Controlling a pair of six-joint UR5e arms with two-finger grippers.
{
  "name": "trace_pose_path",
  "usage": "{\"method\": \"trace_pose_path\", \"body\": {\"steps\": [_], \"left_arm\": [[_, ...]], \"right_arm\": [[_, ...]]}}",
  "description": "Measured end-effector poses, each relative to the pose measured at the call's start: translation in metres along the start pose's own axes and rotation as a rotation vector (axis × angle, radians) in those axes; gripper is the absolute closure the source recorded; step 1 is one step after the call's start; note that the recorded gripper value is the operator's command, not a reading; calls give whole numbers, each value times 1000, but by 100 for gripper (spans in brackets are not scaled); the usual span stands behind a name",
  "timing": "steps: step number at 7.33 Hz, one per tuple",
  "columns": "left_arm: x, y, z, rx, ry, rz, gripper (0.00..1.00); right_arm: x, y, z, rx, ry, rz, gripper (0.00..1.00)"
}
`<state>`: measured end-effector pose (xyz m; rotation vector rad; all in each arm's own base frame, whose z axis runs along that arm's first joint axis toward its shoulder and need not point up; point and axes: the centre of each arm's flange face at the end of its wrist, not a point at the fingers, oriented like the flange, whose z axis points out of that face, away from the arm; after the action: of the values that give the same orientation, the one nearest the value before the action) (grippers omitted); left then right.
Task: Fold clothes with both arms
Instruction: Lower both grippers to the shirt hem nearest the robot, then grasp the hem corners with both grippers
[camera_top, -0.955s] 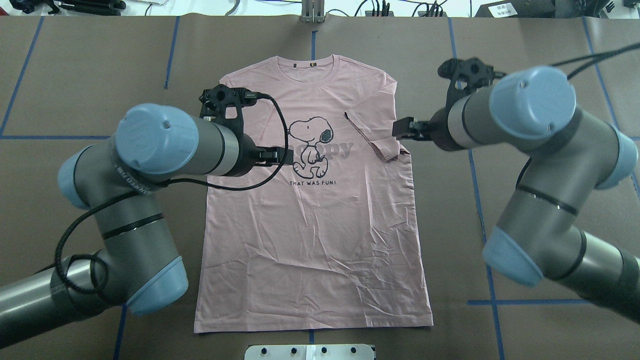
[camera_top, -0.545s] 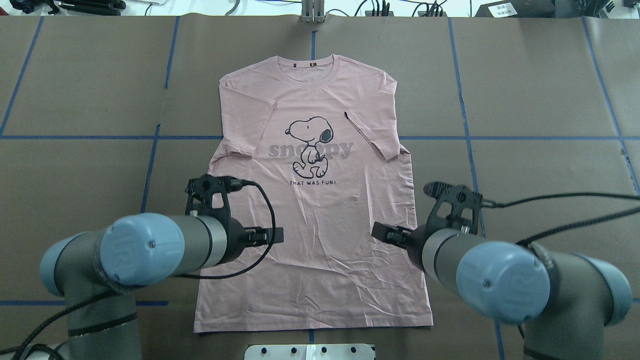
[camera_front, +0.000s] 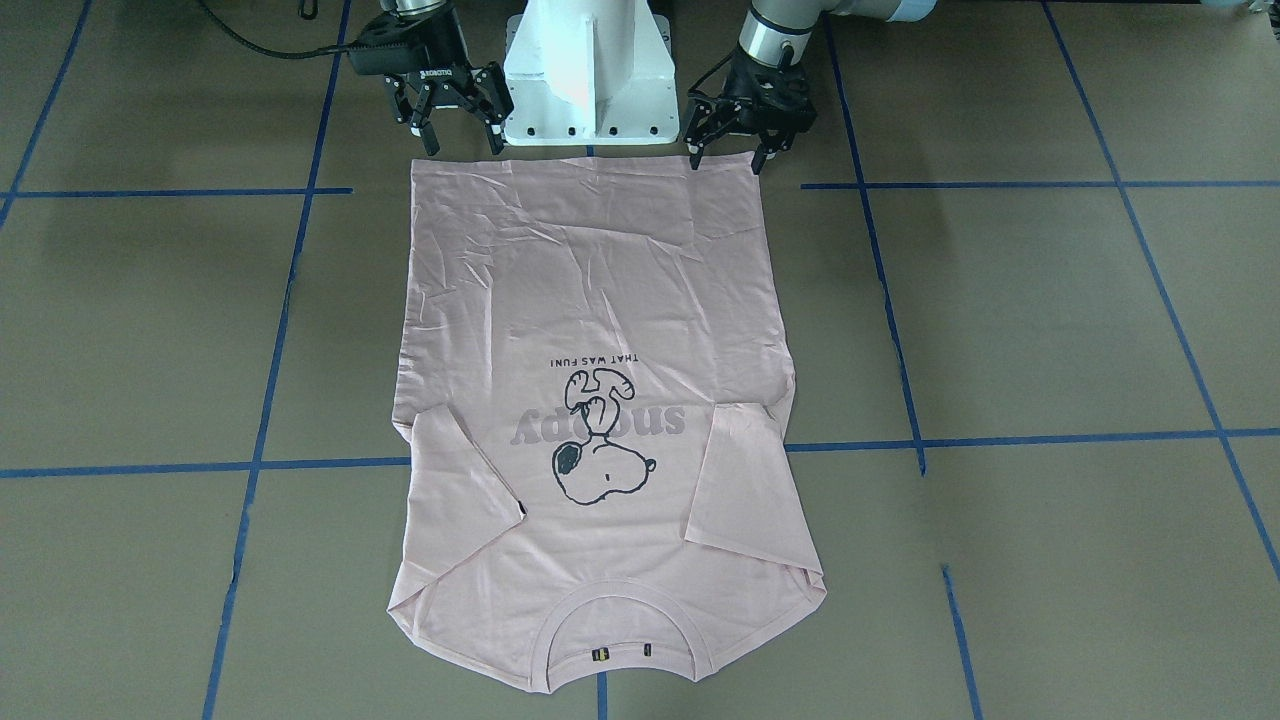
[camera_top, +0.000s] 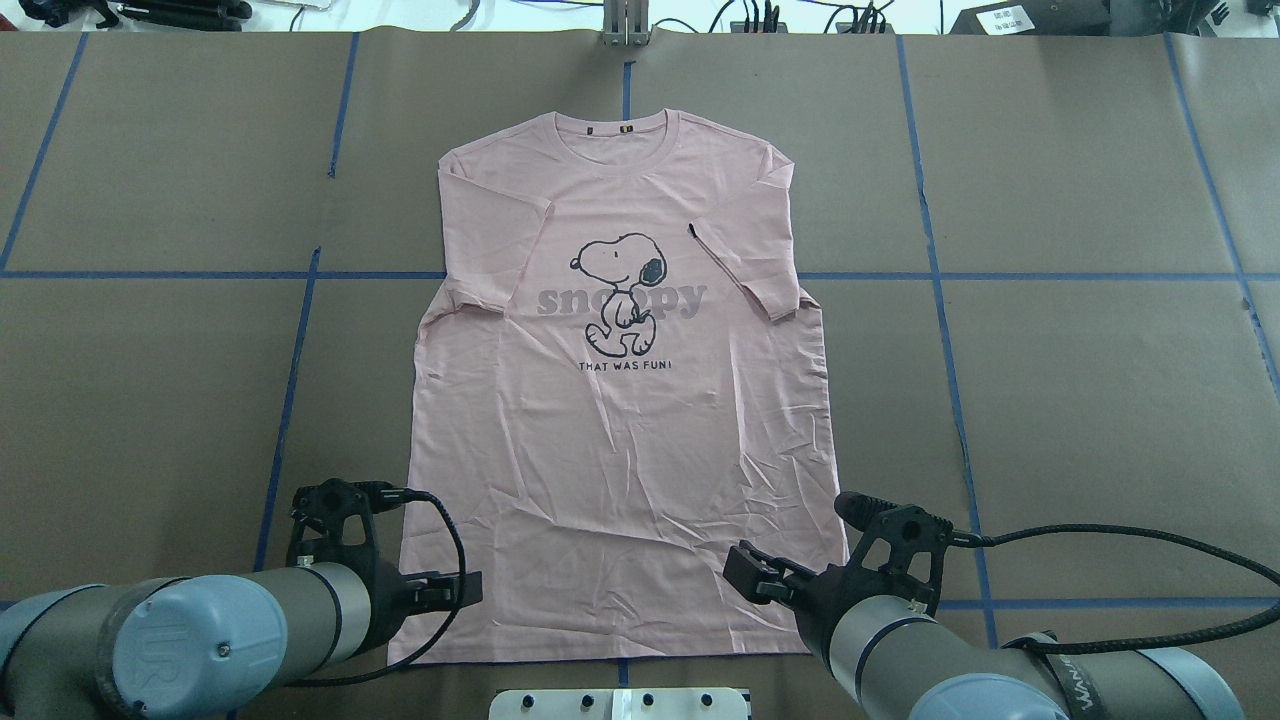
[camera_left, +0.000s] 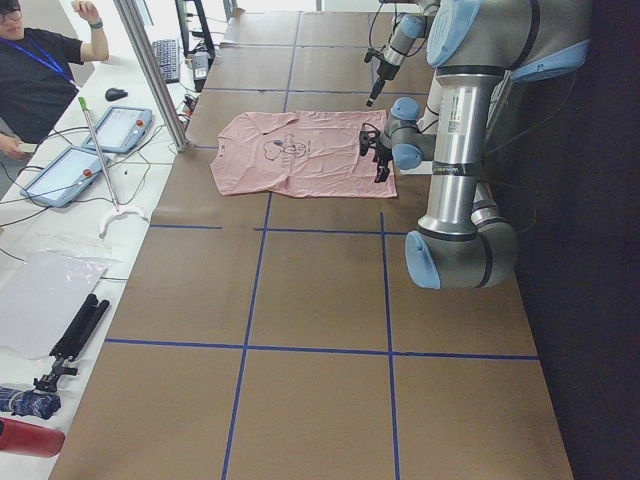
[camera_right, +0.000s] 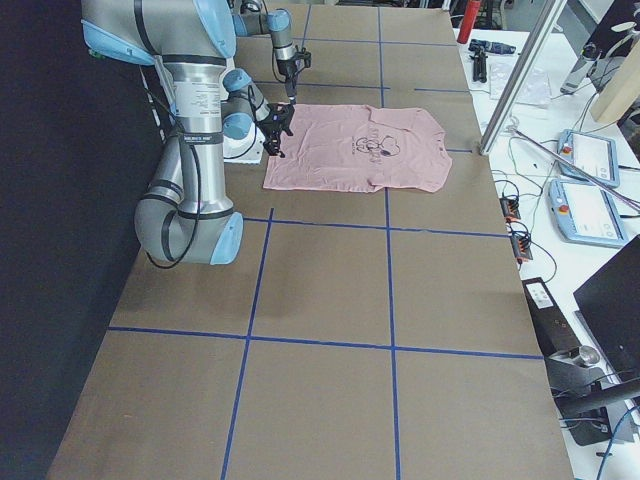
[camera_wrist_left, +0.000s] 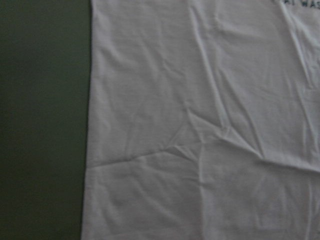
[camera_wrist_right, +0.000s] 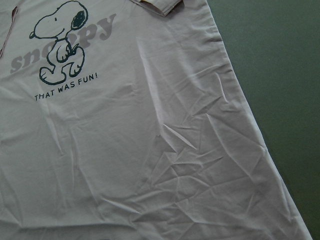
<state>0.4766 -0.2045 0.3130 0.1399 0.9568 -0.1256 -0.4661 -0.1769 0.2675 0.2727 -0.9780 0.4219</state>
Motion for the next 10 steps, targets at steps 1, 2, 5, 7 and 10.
{"method": "trace_pose_path", "body": {"steps": [1, 2, 5, 7, 10], "left_arm": [[-11, 4, 4, -4, -22, 1, 24], [-17, 6, 8, -7, -38, -4, 26], [-19, 26, 19, -38, -56, -36, 32], [-18, 48, 24, -69, -62, -43, 39], [-16, 57, 30, -73, -69, -64, 43]], "right_arm": [[1, 1, 0, 0, -5, 0, 3], [1, 1, -1, 0, -7, 0, 3], [0, 2, -2, -1, -10, -2, 3], [-1, 2, -2, 0, -12, -1, 3], [0, 2, -2, 0, -11, -2, 2]]}}
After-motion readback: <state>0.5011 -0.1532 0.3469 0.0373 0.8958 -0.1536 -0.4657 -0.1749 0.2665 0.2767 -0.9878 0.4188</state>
